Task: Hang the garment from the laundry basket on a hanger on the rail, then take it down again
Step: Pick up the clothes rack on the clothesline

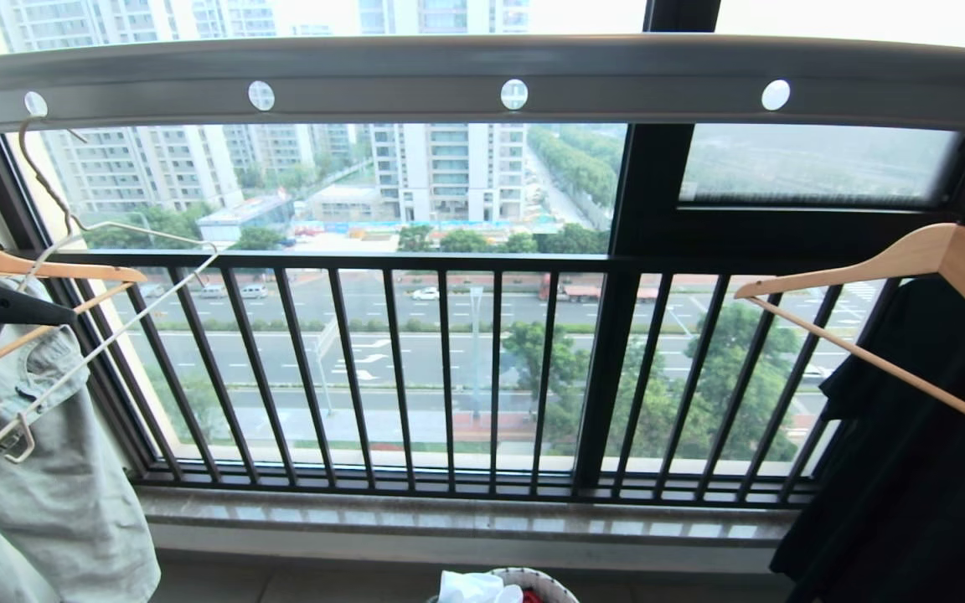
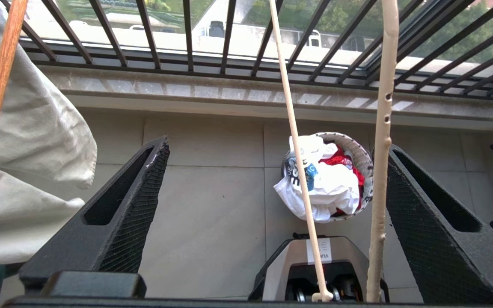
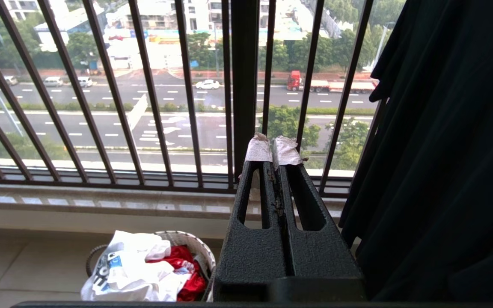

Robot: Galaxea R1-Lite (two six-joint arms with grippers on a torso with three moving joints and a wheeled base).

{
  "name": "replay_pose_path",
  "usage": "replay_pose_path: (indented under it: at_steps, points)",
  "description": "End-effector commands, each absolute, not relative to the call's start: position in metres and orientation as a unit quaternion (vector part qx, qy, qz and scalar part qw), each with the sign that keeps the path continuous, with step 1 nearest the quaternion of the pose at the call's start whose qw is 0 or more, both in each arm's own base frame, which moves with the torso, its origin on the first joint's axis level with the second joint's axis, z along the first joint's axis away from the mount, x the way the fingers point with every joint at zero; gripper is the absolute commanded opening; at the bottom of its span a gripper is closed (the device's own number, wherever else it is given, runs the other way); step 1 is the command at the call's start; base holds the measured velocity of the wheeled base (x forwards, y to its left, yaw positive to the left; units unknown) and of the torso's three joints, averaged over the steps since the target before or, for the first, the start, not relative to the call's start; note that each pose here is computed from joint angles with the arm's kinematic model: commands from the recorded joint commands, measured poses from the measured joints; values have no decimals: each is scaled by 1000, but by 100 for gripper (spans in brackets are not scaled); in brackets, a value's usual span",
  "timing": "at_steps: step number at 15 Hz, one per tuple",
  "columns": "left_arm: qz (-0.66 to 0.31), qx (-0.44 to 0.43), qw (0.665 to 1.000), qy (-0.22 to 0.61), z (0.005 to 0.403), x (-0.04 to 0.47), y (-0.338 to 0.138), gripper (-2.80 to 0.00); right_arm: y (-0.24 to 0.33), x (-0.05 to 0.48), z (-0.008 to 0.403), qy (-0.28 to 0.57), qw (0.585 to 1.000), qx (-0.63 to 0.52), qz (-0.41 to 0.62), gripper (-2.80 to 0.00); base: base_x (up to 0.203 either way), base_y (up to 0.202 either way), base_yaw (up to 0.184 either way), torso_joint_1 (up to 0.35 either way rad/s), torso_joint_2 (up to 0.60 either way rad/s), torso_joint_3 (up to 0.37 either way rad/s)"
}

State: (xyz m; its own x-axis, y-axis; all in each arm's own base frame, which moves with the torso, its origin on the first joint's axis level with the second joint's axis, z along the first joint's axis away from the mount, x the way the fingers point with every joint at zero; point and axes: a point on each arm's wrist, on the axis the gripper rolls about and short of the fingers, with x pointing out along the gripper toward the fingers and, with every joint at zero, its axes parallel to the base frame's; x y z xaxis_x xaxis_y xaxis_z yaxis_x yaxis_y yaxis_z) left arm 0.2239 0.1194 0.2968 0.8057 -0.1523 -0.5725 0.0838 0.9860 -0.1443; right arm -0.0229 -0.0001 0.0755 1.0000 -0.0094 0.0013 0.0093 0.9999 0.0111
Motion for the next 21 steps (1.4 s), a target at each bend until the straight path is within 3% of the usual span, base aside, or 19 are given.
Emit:
replay_pose_path:
  at_steps: [1, 20, 21]
  points:
    - [-59, -61, 950, 299, 299, 224, 118, 0, 0, -23, 75, 0, 1000, 5, -5, -280, 0, 0, 0, 0, 0, 0]
    - [-13, -40, 948, 317, 298, 235, 77, 0, 0, -23, 75, 0, 1000, 5, -5, -280, 0, 0, 0, 0, 0, 0]
    - [-13, -39, 949, 313, 296, 236, 78, -280, 0, -23, 75, 0, 1000, 5, -5, -280, 0, 0, 0, 0, 0, 0]
